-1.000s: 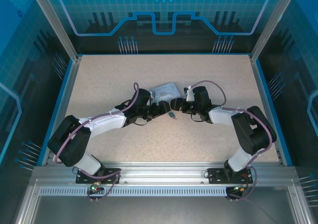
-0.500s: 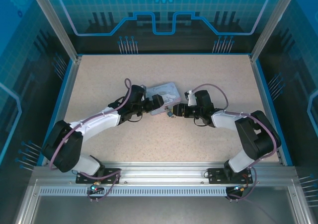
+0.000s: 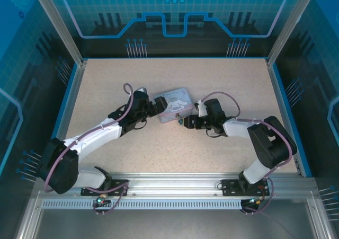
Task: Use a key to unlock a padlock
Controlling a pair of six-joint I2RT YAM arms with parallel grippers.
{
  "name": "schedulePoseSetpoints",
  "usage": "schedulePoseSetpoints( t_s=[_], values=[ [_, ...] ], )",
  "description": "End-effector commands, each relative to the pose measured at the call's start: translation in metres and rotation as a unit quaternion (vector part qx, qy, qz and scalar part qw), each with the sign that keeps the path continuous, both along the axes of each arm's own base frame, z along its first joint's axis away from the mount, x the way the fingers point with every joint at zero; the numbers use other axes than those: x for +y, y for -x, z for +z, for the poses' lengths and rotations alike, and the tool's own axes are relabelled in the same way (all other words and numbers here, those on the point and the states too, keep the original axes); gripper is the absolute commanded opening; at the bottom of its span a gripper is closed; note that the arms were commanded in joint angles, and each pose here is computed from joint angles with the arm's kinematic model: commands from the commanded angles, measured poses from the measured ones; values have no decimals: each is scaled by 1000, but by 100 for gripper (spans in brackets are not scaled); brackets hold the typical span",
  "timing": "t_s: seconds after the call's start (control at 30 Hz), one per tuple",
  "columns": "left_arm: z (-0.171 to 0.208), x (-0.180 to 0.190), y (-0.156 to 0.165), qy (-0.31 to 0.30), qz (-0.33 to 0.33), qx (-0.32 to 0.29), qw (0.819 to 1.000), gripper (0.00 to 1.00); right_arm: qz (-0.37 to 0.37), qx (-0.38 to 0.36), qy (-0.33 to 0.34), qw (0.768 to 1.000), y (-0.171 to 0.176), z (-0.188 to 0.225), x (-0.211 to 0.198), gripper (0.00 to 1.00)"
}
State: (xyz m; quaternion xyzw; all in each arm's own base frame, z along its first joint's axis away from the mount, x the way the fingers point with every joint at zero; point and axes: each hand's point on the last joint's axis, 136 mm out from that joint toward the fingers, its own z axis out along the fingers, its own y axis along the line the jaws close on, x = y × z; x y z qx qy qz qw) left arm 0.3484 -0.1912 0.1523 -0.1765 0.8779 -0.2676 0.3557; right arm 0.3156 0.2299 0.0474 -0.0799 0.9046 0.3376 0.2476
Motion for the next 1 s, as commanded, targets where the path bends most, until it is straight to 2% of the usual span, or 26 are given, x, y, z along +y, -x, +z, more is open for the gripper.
schedulePoseSetpoints(
  t_s=[0.0, 0.13, 0.4, 0.97],
  values=[
    [12, 18, -8, -14, 40, -44, 998, 99, 16, -7, 17, 1000, -2, -3, 5, 55],
    [15, 23, -11, -21, 53, -56, 997, 99, 30, -17, 36, 999, -3, -5, 8, 52],
    [10, 18, -15, -25, 47, -37, 998, 99, 42, -32, 79, 995, -7, -13, 16, 45],
    [6, 16, -14, -21, 44, -31, 998, 99, 59, -22, 99, 993, -5, -31, 24, 43]
  ],
)
